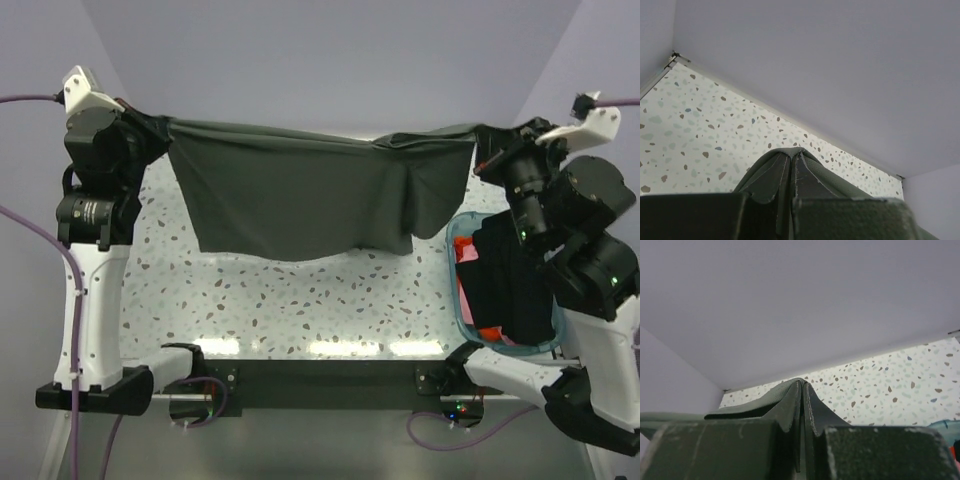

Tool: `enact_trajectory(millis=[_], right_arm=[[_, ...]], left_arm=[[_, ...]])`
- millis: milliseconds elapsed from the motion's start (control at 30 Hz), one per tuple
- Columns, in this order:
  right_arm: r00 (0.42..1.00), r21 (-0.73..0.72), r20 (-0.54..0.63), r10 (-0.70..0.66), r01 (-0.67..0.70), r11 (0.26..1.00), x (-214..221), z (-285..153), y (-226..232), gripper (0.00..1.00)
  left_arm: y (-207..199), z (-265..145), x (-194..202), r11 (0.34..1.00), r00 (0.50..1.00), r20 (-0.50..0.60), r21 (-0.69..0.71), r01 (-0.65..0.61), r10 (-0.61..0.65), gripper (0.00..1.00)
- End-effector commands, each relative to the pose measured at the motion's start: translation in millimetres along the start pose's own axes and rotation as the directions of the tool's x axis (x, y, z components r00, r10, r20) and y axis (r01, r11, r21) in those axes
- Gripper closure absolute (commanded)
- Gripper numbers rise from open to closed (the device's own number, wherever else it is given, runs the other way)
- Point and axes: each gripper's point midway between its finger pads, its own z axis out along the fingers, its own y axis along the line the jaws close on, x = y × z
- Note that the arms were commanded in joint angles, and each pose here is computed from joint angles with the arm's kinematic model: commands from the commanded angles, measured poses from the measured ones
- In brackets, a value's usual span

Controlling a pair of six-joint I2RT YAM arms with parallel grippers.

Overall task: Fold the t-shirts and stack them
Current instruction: Flatten the tshirt out

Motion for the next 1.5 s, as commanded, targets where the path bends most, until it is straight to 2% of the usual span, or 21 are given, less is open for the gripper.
enact_trajectory(millis=[0,100,133,200,233,300,333,400,433,533,667,867,967,1000,1067,1100,1167,1267,1333,1367,1467], right_arm=[[0.985,-0.023,-0.023,-0.171,0.170,0.985,19,53,30,1.00],[0.968,-0.042,-0.010,-0.252,0.251,0.967,25,91,51,1.00],[0.953,-0.061,-0.064,-0.296,0.292,0.954,54,122,59,1.00],[0.955,-0.081,-0.072,-0.287,0.281,0.956,63,157,61,1.00],[0.951,-0.145,-0.121,-0.286,0.268,0.952,94,186,72,1.00],[0.963,-0.160,-0.090,-0.255,0.239,0.958,81,213,74,1.00],[0.950,-0.158,-0.145,-0.278,0.255,0.954,115,246,68,1.00],[0.964,-0.179,-0.069,-0.257,0.242,0.954,88,261,83,1.00],[0.957,-0.177,-0.098,-0.271,0.252,0.952,108,279,80,1.00],[0.971,-0.194,0.029,-0.237,0.238,0.952,68,280,95,1.00],[0.963,-0.193,0.211,-0.169,0.211,0.958,-3,242,103,1.00],[0.955,-0.139,0.213,-0.207,0.239,0.961,-13,226,89,1.00],[0.969,-0.114,0.120,-0.214,0.228,0.967,22,222,70,1.00],[0.974,-0.088,0.016,-0.227,0.228,0.970,69,229,52,1.00],[0.980,-0.068,-0.011,-0.198,0.196,0.978,81,208,37,1.00],[0.974,-0.037,-0.122,-0.189,0.186,0.982,133,205,13,1.00],[0.972,-0.018,-0.185,-0.148,0.147,0.989,159,182,-6,1.00],[0.896,0.062,-0.436,-0.086,0.125,0.990,281,134,-69,1.00],[0.861,0.098,-0.508,-0.019,0.080,0.992,322,110,-87,1.00],[0.840,0.115,-0.542,0.000,0.075,0.990,339,98,-97,1.00],[0.728,0.195,-0.683,0.059,0.104,0.975,414,45,-144,1.00]], left_arm=[[-4,30,3,1.000,1.000,-0.021,-0.005,-0.019,0.019,1.00],[-14,63,10,1.000,0.999,-0.037,0.026,0.000,0.001,1.00],[-12,84,22,1.000,0.998,-0.064,0.017,-0.001,0.002,1.00],[-24,108,23,0.997,0.999,-0.045,0.070,0.013,-0.010,1.00],[-21,131,36,0.998,0.998,-0.063,0.068,0.012,-0.008,1.00],[-39,154,27,0.991,0.999,-0.028,0.131,0.022,-0.019,1.00],[-36,183,46,0.992,0.998,-0.062,0.127,0.020,-0.012,1.00],[-63,199,21,0.979,0.999,-0.011,0.200,0.033,-0.031,1.00],[-61,224,34,0.979,0.999,-0.034,0.199,0.034,-0.028,1.00],[-99,232,-6,0.943,0.997,0.030,0.329,0.053,-0.067,1.00],[-132,192,-69,0.879,0.980,0.157,0.475,0.032,-0.121,1.00],[-96,176,-93,0.897,0.972,0.205,0.441,0.012,-0.113,1.00],[-75,182,-61,0.917,0.988,0.128,0.398,0.026,-0.083,1.00],[-54,195,-27,0.934,0.995,0.064,0.355,0.046,-0.074,1.00],[-39,183,-9,0.943,0.997,0.039,0.328,0.054,-0.071,1.00],[-10,190,34,0.962,0.997,-0.040,0.262,0.076,-0.068,1.00],[11,175,60,0.972,0.993,-0.080,0.213,0.096,-0.081,1.00],[92,151,171,0.992,0.955,-0.270,0.016,0.128,-0.119,1.00],[118,131,202,0.990,0.941,-0.307,-0.054,0.130,-0.141,1.00],[149,115,243,0.984,0.914,-0.373,-0.132,0.118,-0.160,1.00],[196,84,296,0.956,0.881,-0.420,-0.273,0.104,-0.216,1.00]])
